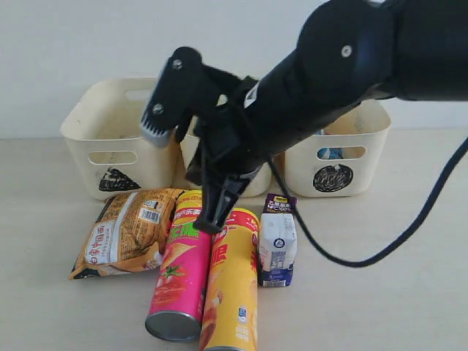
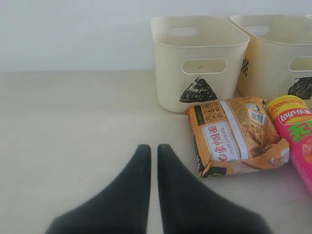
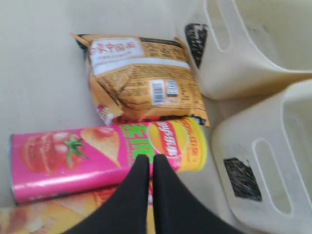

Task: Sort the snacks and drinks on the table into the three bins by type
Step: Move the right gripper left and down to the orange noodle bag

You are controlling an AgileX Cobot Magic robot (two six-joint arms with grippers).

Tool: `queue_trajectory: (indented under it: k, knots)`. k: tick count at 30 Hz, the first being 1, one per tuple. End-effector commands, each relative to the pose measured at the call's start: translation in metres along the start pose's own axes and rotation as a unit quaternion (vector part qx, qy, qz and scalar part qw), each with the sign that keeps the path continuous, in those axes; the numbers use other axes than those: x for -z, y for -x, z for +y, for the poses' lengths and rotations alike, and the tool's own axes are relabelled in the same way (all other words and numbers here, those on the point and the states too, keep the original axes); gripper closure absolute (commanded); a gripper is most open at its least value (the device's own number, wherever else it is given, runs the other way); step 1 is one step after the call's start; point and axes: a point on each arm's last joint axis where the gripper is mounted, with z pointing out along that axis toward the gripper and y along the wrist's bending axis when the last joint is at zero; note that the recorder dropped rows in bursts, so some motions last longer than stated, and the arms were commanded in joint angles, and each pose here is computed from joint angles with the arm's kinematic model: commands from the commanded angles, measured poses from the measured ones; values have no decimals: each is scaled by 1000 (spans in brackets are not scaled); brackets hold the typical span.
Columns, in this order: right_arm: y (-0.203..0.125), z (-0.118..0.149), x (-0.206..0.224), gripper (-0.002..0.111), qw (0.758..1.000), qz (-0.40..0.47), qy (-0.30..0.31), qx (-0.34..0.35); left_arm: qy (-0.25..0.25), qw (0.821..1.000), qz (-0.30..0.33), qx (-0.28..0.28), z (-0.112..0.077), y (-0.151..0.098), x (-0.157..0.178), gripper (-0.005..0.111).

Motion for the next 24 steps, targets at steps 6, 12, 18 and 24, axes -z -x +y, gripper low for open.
queue_trajectory:
  k: [6, 12, 18, 24]
  knots:
    - [27, 50, -40, 83, 993, -34, 27, 110, 1, 1000, -7, 4, 0, 2, 1, 103]
    - [29, 64, -77, 18, 992, -57, 3, 116, 1, 1000, -7, 4, 0, 2, 1, 103]
    - [20, 65, -112, 13, 990, -74, -39, 112, 1, 1000, -7, 4, 0, 2, 1, 103]
    - [8, 71, -132, 13, 991, -61, -34, 112, 1, 1000, -7, 4, 0, 2, 1, 103]
